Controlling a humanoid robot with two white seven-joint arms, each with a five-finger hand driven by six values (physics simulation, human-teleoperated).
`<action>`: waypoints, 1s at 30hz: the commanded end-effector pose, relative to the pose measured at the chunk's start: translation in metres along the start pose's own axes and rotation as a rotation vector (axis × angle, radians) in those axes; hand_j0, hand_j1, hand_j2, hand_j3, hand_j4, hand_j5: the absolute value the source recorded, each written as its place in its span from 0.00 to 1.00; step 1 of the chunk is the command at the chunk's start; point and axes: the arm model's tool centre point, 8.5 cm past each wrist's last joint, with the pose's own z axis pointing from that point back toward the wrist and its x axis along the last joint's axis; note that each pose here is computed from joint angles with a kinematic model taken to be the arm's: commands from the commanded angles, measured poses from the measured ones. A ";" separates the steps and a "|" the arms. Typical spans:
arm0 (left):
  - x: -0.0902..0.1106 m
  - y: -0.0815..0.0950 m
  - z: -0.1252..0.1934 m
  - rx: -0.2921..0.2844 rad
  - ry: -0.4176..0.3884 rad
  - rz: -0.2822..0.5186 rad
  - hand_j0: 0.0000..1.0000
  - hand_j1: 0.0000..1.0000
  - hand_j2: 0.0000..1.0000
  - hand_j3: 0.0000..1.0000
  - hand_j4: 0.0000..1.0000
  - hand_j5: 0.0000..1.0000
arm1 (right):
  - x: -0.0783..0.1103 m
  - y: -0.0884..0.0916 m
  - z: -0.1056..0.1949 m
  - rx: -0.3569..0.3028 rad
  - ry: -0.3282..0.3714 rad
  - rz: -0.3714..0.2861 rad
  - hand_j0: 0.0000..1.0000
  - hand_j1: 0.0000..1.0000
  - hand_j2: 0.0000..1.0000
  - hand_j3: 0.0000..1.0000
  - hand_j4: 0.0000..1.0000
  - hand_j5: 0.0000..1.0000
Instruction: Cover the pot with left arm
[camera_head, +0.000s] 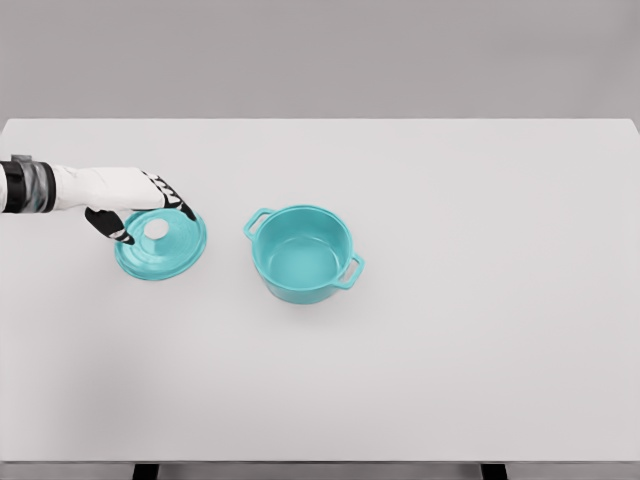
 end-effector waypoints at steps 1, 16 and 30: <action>-0.001 0.000 0.001 0.002 0.001 0.005 0.83 0.83 0.83 0.83 0.83 0.83 | 0.000 0.000 0.000 0.000 0.001 -0.001 1.00 1.00 1.00 1.00 1.00 1.00; 0.005 -0.014 -0.009 -0.040 -0.020 0.009 0.79 0.79 0.79 0.79 0.79 0.79 | 0.000 0.000 0.000 0.000 0.001 -0.001 1.00 1.00 1.00 1.00 1.00 1.00; -0.001 -0.017 -0.010 -0.048 -0.001 0.022 0.79 0.79 0.79 0.79 0.79 0.79 | 0.000 0.000 0.000 0.000 0.001 0.000 1.00 1.00 1.00 1.00 1.00 1.00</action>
